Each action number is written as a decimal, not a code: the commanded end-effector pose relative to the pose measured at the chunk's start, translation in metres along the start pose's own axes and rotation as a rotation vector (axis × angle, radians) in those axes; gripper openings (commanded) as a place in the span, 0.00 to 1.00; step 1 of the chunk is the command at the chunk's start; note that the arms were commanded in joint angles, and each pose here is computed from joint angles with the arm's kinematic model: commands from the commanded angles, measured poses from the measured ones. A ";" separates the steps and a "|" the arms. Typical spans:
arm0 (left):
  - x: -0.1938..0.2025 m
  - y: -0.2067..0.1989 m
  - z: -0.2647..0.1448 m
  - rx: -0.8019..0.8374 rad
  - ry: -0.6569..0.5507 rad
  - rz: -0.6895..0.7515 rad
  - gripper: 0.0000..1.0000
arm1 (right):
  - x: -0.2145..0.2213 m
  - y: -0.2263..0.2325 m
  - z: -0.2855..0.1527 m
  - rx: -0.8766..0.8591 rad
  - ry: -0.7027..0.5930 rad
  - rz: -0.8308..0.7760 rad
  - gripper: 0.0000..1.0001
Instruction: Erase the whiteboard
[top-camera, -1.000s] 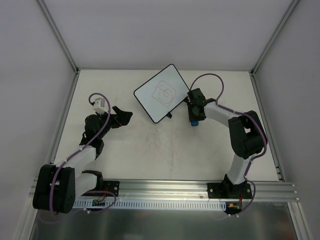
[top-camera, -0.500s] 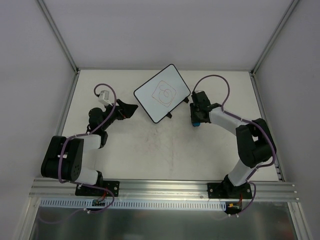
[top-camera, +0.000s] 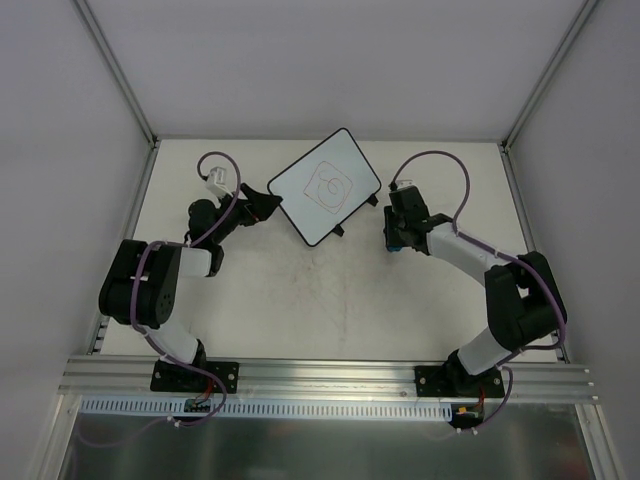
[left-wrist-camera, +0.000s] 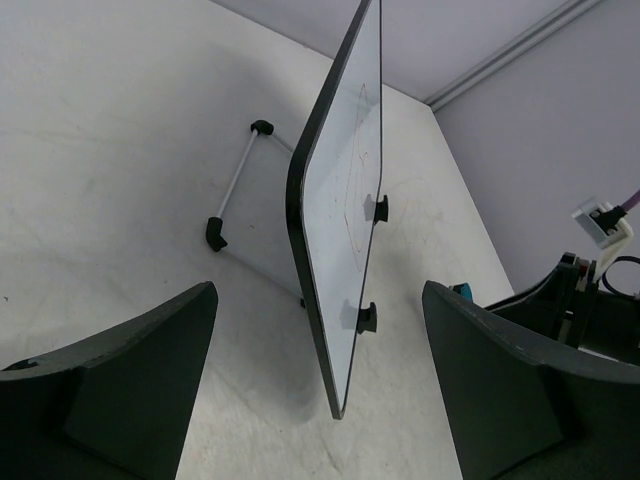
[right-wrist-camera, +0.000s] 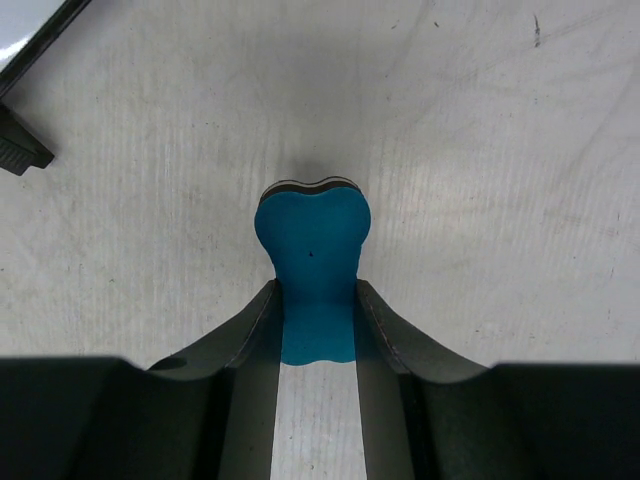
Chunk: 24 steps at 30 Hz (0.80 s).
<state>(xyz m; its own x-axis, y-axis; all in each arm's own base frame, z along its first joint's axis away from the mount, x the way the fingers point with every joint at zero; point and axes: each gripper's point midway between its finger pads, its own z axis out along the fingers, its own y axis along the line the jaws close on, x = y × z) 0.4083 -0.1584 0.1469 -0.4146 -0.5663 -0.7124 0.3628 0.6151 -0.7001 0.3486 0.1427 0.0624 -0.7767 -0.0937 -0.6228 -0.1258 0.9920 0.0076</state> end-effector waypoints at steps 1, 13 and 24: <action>-0.016 -0.014 0.015 0.055 -0.049 0.028 0.84 | -0.023 0.007 -0.015 -0.033 -0.100 0.028 0.17; -0.008 -0.030 0.039 0.201 -0.057 0.006 0.62 | -0.023 0.008 -0.018 -0.054 -0.122 0.030 0.16; -0.012 -0.038 0.039 0.243 -0.083 -0.034 0.47 | -0.023 0.008 -0.019 -0.053 -0.123 0.029 0.16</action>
<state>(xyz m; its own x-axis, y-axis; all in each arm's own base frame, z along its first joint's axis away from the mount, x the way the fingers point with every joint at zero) 0.4302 -0.1877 0.1191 -0.5048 -0.6089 -0.6119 0.3385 0.5124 -0.7892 0.3499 0.1465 0.0746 -0.7393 -0.0724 -0.6695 -0.1355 0.9899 0.0427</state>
